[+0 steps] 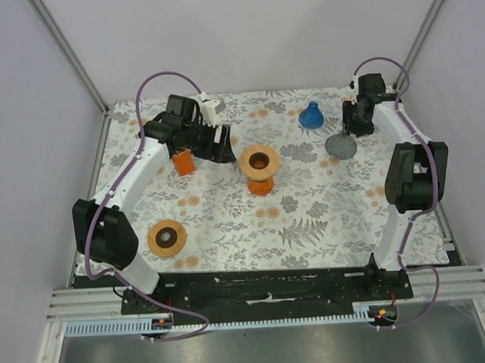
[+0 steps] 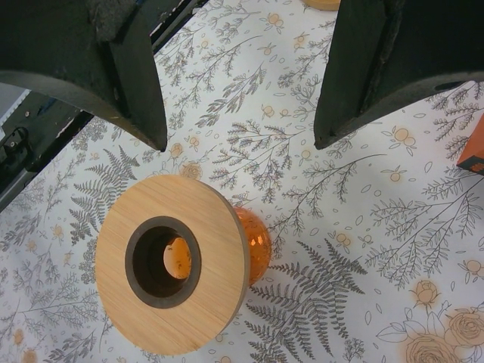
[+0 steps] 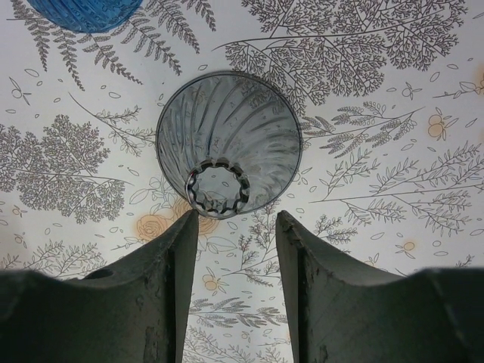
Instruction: Place the coffee filter in the dripper
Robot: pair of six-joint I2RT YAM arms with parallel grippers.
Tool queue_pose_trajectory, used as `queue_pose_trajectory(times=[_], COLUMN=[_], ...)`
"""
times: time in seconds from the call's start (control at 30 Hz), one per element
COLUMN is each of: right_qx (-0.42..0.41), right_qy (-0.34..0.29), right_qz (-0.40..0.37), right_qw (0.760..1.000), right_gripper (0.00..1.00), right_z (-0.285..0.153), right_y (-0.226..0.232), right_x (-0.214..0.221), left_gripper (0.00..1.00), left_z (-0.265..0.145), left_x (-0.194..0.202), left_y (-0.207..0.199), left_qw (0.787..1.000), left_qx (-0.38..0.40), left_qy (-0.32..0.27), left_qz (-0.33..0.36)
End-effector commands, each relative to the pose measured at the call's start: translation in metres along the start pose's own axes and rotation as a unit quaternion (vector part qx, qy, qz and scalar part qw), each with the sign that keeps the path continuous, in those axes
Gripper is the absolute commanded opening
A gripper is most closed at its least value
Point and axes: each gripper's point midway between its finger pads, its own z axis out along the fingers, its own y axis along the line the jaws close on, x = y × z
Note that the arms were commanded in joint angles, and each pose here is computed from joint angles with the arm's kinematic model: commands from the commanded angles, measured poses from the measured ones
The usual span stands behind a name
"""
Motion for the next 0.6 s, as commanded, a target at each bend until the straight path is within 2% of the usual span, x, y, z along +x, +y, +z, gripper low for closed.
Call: queue_pose_trajectory(times=[0.0,0.17,0.33,0.57], right_qx=[0.005,-0.019,-0.022,-0.017], right_qy=[-0.003,-0.029,-0.072,-0.048], right_qz=[-0.002,-0.001,0.019,0.03], right_qw=[1.0,0.999,0.997,0.998], right_gripper=[0.51,0.52,0.49,0.47], right_z=[0.0,-0.023,-0.047,-0.021], right_y=[-0.007,0.0,-0.006,-0.014], right_x=[-0.006,-0.021,-0.045,-0.038], left_gripper=[0.83,0.83,0.83,0.83], left_z=[-0.016,-0.014,-0.014,-0.016], left_x=[-0.013,-0.012,-0.012,-0.012], left_y=[-0.008,-0.006,-0.007,-0.009], left_qw=[0.999,0.999,0.999,0.999], left_qx=[-0.002,-0.003,-0.001,0.0], left_qy=[-0.026,-0.024,-0.024,-0.026], left_qz=[0.031,0.032,0.031,0.032])
